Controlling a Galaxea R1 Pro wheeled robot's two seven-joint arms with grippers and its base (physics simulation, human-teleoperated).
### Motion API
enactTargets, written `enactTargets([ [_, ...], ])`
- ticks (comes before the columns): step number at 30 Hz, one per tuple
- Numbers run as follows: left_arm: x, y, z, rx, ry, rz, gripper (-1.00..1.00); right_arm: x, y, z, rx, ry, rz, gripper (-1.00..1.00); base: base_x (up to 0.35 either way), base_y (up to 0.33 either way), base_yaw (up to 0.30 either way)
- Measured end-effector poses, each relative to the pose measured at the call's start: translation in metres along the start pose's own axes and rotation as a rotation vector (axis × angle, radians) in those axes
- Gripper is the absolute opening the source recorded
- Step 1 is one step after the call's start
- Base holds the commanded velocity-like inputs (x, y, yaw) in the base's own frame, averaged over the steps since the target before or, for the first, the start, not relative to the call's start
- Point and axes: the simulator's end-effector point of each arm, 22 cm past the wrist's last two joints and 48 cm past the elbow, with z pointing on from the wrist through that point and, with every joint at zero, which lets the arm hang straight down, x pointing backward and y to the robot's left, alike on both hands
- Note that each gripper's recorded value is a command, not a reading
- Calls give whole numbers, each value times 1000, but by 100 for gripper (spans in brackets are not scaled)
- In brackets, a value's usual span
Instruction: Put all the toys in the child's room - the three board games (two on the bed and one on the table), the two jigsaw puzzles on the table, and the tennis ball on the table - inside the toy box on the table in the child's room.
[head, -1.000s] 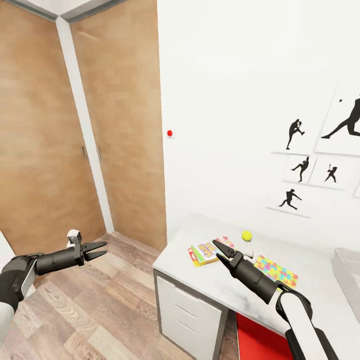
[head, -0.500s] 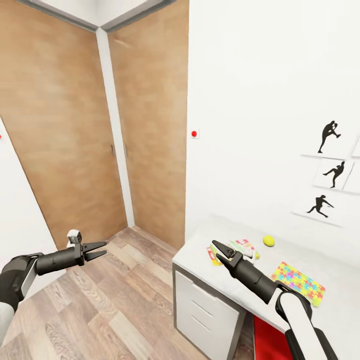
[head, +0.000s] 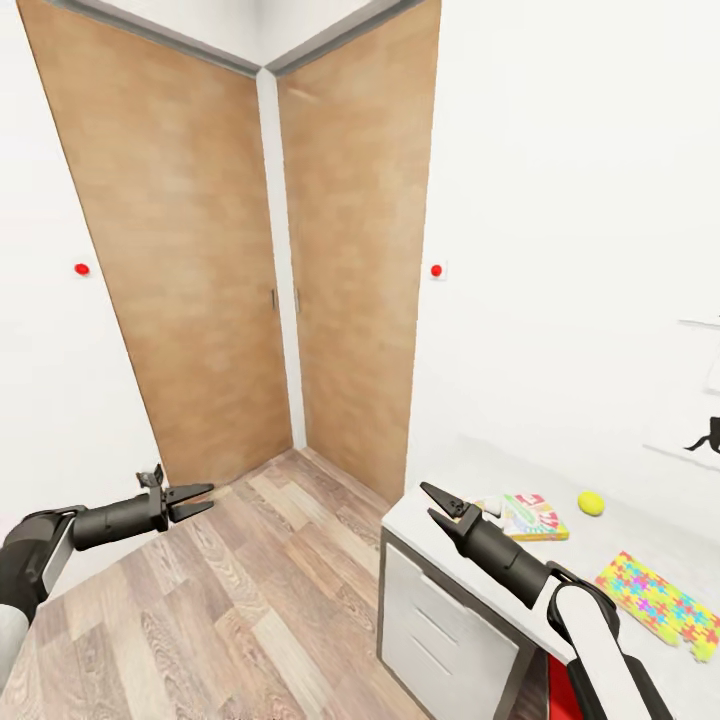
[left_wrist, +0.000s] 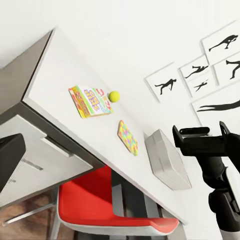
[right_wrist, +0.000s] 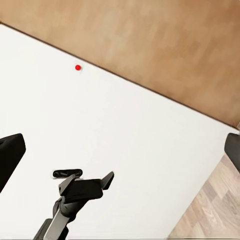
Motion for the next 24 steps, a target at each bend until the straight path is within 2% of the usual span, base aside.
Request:
enactTargets([
  [8, -1, -2, 0, 3, -1, 3, 100, -6, 1, 0, 0, -28, -15, 100, 0, 0, 282],
  [24, -2, -5, -1, 5, -3, 8, 100, -1, 7, 3, -8, -21, -24, 100, 7, 2, 282],
])
